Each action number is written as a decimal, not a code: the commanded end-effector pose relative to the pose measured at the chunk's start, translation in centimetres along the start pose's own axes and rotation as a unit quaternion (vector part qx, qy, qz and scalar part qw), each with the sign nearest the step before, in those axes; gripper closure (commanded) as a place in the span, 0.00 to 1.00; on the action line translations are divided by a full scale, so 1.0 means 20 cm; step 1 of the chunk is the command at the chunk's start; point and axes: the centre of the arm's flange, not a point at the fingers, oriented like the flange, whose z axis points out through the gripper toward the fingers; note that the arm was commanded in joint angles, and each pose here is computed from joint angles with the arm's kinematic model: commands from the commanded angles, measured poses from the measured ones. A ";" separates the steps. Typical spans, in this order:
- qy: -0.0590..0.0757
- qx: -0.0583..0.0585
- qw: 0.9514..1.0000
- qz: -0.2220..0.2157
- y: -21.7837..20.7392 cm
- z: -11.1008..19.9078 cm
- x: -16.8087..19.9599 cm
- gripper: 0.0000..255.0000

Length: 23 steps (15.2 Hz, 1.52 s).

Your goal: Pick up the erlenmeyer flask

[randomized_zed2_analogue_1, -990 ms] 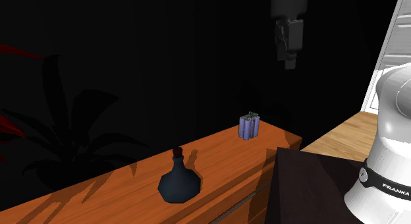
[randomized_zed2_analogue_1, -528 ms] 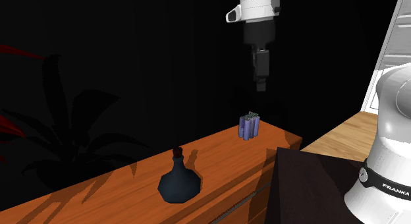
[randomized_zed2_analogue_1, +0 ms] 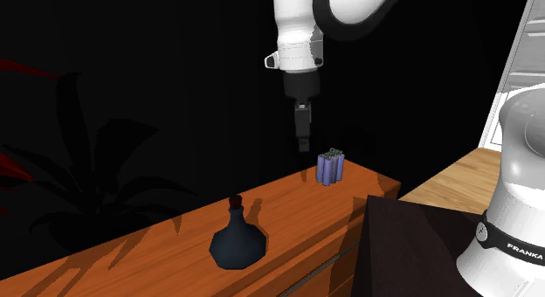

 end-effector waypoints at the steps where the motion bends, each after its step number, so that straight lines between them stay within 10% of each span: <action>1: 0.003 0.001 1.000 -0.001 -0.01 0.08 0.09 0.00; 23: 0.026 0.006 1.000 -0.013 -0.01 0.90 0.99 0.00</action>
